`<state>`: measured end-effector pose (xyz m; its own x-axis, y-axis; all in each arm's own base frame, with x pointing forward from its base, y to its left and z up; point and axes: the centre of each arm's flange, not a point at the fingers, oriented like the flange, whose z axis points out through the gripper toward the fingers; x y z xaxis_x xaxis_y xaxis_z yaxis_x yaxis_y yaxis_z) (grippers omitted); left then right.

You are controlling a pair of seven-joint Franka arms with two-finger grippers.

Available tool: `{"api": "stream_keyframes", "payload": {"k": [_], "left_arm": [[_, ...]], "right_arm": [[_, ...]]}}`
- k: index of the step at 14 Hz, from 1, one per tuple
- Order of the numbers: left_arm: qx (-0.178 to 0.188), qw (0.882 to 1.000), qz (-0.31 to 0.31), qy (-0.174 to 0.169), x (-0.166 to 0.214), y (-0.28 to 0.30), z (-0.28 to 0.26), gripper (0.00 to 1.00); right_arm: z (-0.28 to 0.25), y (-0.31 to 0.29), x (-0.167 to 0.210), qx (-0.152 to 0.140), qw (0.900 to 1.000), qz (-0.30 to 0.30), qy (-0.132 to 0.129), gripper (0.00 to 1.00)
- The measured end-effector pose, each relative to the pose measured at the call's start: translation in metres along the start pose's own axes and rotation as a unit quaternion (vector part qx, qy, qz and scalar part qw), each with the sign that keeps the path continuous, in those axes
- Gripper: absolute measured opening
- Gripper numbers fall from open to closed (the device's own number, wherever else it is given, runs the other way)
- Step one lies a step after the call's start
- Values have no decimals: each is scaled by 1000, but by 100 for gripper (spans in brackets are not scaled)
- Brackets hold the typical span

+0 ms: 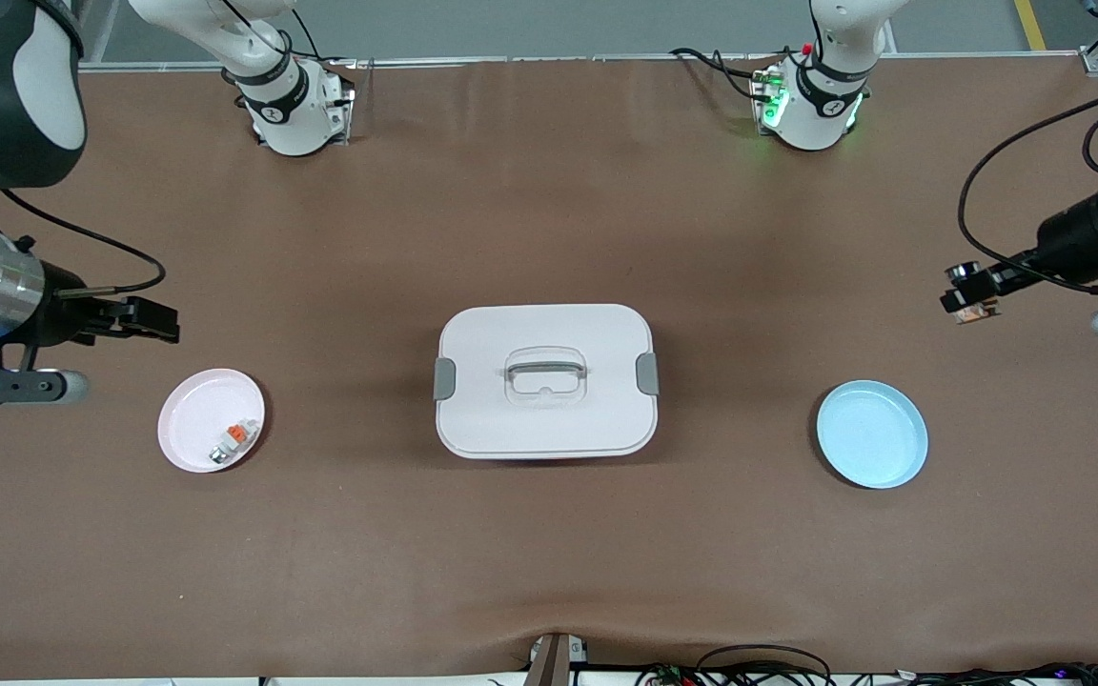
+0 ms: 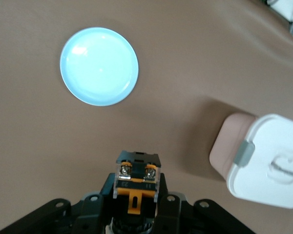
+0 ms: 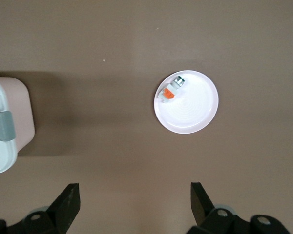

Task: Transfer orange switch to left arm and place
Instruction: 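Carry the switch with the left gripper toward the blue plate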

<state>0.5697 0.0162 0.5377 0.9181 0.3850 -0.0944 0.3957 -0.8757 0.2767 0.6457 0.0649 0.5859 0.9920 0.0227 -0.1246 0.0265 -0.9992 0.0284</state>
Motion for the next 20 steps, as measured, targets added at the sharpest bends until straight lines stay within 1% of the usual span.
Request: {"api": "stream_keyframes", "payload": {"k": [2, 3, 5, 6, 8, 9, 12, 14, 19, 20], "left_arm": [[-5, 998, -59, 3, 13, -20, 2, 35], [-8, 996, -94, 4, 18, -28, 2, 35], [-14, 985, -170, 13, 26, -37, 2, 35], [-12, 978, -208, 20, 29, -39, 3, 35], [17, 960, -277, 38, 34, -41, 11, 35], [26, 950, -309, 44, 37, -40, 16, 35], [24, 921, -387, 48, 48, -40, 35, 35], [19, 909, -415, 44, 56, -46, 47, 35], [9, 895, -443, 52, 64, -50, 53, 35], [15, 891, -450, 57, 67, -53, 56, 35]], "right_arm": [[6, 9, 0, -3, 1000, 1, 12, 100], [10, 16, -2, -3, 1000, 4, 19, 100], [17, 30, -10, -1, 999, 9, 31, 100], [21, 37, -16, 0, 999, 11, 36, 100], [26, 52, -27, 2, 999, 20, 35, 100], [28, 58, -31, 2, 999, 24, 32, 100], [33, 71, -36, 4, 999, 34, 23, 100], [32, 78, -37, 4, 999, 40, 23, 100], [18, 93, -45, 12, 998, 54, 37, 100], [16, 93, -46, 13, 998, 54, 39, 100]]}}
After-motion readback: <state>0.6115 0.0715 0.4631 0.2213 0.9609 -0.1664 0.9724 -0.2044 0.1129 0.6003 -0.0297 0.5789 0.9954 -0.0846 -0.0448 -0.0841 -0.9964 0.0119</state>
